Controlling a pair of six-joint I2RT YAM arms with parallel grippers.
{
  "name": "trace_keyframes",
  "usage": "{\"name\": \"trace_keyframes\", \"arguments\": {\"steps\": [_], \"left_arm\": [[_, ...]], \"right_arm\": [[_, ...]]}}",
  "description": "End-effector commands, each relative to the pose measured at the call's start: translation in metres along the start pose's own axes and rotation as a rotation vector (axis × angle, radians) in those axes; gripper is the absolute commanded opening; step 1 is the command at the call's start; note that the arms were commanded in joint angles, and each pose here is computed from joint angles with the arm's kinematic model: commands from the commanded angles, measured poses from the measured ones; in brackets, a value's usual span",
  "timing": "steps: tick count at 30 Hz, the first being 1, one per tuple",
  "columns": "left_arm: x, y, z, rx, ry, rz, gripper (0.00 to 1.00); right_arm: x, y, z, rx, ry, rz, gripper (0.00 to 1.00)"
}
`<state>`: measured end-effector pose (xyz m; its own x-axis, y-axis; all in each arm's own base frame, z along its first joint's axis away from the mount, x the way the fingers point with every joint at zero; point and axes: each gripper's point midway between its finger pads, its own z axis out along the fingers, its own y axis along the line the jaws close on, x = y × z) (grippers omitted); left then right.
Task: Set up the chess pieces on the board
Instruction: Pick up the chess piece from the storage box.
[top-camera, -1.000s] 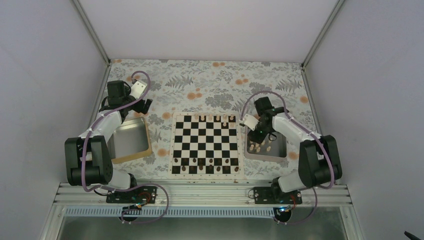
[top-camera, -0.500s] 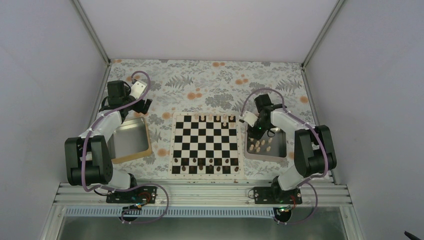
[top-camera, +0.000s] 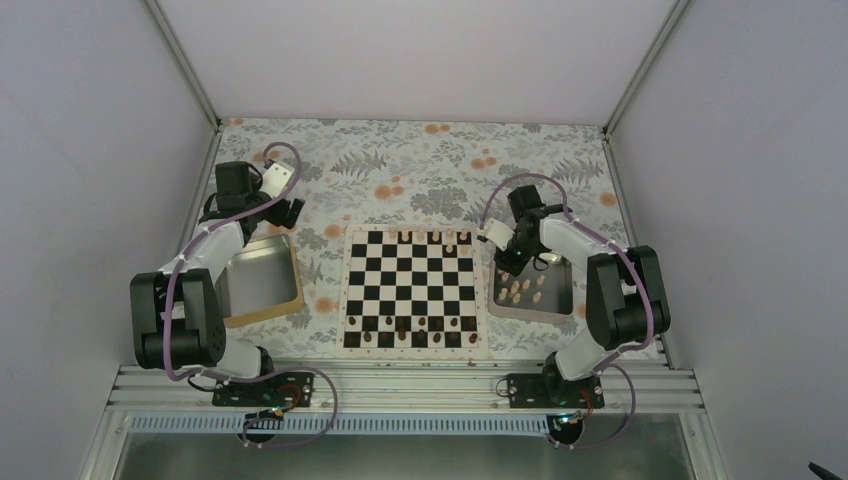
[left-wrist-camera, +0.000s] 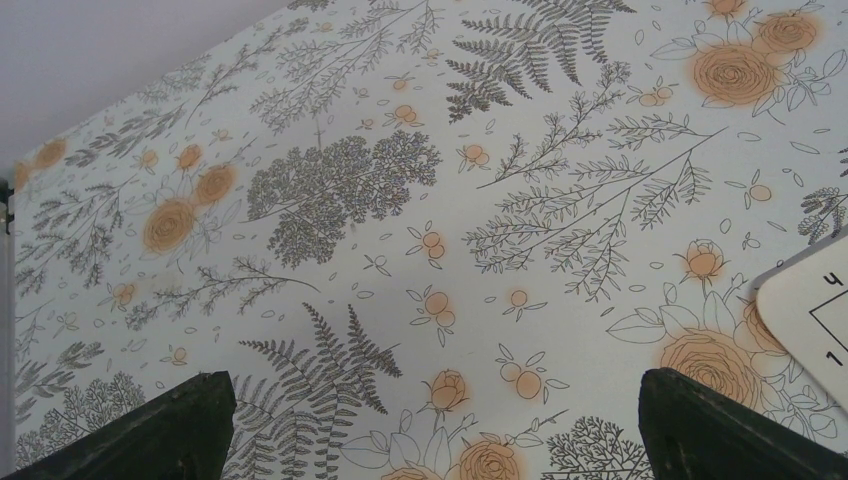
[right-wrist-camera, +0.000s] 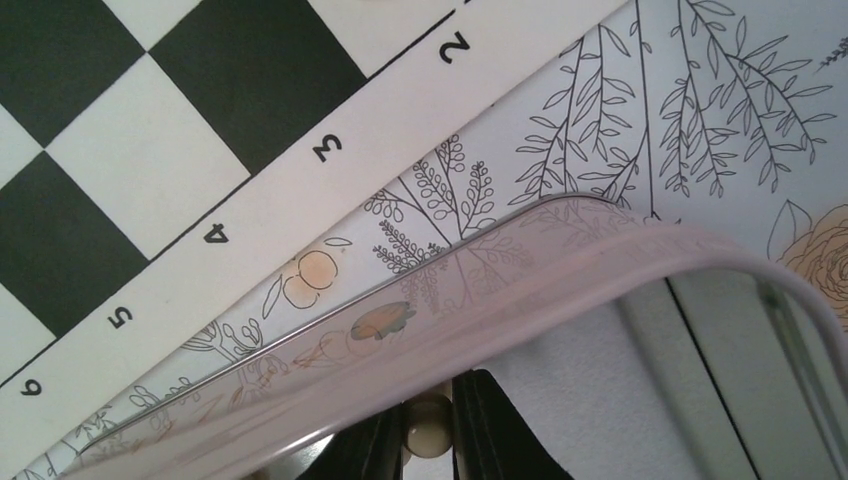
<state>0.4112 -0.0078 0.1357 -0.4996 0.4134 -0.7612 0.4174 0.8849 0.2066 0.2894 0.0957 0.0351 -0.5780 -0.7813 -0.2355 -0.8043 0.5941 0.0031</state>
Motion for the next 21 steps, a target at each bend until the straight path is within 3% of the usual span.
{"name": "trace_keyframes", "arguments": {"steps": [1, 13, 21], "left_arm": [[-0.009, 0.006, 0.000, -0.013, -0.024, 0.008, 1.00], [-0.013, 0.006, -0.004, -0.012, -0.040, 0.010, 1.00], [-0.018, 0.007, -0.008, -0.015, -0.051, 0.011, 1.00]], "right_arm": [[-0.007, -0.014, -0.010, 0.047, -0.032, 0.005, 0.10], [-0.023, -0.030, -0.053, 0.130, -0.043, -0.005, 0.08], [-0.073, -0.015, -0.074, 0.146, -0.068, -0.101, 0.09]]}}
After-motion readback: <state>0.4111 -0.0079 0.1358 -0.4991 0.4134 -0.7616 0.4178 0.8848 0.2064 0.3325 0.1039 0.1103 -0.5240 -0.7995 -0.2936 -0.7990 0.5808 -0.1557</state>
